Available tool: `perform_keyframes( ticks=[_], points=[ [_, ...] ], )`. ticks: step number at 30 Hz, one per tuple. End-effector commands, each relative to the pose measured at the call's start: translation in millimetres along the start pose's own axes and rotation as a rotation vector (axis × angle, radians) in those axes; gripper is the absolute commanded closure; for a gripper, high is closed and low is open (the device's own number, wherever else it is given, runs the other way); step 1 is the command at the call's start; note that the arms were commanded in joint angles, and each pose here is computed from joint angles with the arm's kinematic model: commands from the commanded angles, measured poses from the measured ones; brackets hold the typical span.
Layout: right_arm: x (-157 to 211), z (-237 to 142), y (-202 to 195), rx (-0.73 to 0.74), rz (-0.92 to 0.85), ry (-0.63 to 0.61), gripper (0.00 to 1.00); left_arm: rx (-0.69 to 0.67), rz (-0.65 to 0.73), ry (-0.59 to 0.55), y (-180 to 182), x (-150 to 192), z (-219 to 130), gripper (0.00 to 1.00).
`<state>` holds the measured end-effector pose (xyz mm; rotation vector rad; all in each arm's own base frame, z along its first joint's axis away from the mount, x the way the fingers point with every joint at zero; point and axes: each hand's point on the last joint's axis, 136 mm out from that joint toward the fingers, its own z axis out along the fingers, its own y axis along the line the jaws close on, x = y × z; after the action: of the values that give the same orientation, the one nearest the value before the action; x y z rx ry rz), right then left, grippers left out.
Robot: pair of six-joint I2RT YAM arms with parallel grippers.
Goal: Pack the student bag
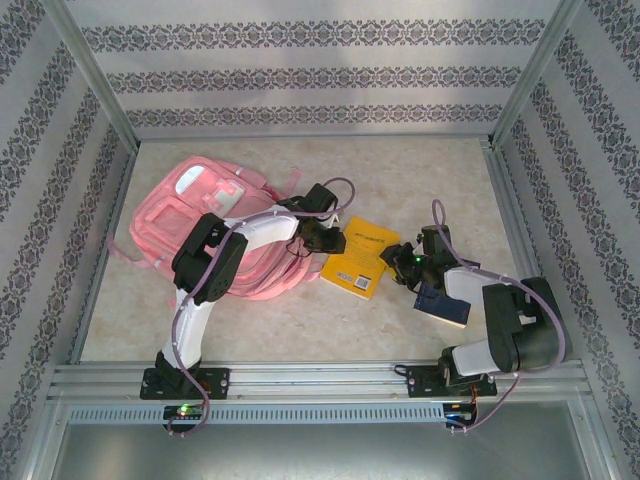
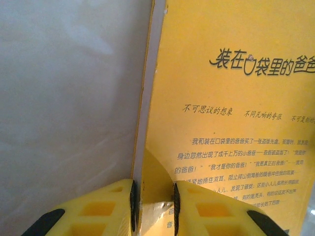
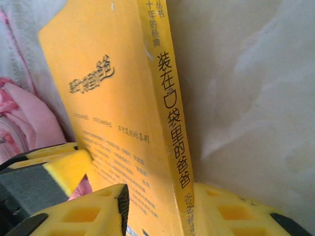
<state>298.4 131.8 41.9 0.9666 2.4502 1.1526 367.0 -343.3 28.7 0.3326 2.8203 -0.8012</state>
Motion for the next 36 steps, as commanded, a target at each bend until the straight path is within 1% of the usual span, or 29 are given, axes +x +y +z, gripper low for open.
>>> perform_keyframes(
  ticks=[1, 8, 11, 15, 21, 23, 26, 27, 30, 32, 34, 36],
  points=[
    [20.6, -16.0, 71.5, -0.266, -0.145, 0.065, 0.61, 0.107, -0.003, 0.133, -24.9, 41.7, 16.9, 0.75],
    [21.8, -31.0, 78.1, -0.301, -0.16, 0.017, 0.6, 0.115, -0.011, 0.131, -24.5, 42.3, 13.8, 0.75],
    [20.5, -26.6, 72.7, -0.282, -0.155, 0.016, 0.6, 0.121, -0.012, 0.125, -26.2, 40.9, 11.1, 0.75],
    [22.0, -14.0, 68.4, -0.27, -0.144, 0.045, 0.6, 0.139, -0.02, 0.121, -30.1, 40.0, 9.4, 0.75],
    [22.2, -1.2, 69.9, -0.272, -0.144, 0.064, 0.58, 0.162, -0.041, 0.123, -30.6, 43.2, 12.6, 0.75],
    [20.5, 0.0, 69.0, -0.264, -0.15, 0.06, 0.6, 0.155, -0.042, 0.123, -29.2, 44.0, 12.3, 0.75],
    [17.0, -2.2, 64.8, -0.241, -0.165, 0.042, 0.69, 0.117, -0.038, 0.108, -23.1, 42.3, 7.1, 0.73],
    [15.5, -3.9, 63.1, -0.234, -0.173, 0.034, 0.74, 0.103, -0.037, 0.099, -20.5, 40.6, 2.9, 0.7],
    [14.1, -9.6, 59.5, -0.204, -0.215, 0.02, 0.9, 0.07, -0.049, 0.055, -11.9, 31.7, -15.2, 0.6],
    [17.0, -16.6, 67.7, -0.233, -0.263, 0.024, 0.97, 0.067, -0.065, 0.022, -7.6, 25.9, -30.9, 0.54],
    [20.5, -25.4, 80.1, -0.287, -0.303, 0.025, 1.0, 0.086, -0.071, -0.01, -9.5, 21.1, -49.1, 0.49],
    [25.9, -38.1, 98.4, -0.356, -0.356, 0.028, 1.0, 0.114, -0.073, -0.034, -13.5, 17.7, -66.9, 0.44]
  ],
)
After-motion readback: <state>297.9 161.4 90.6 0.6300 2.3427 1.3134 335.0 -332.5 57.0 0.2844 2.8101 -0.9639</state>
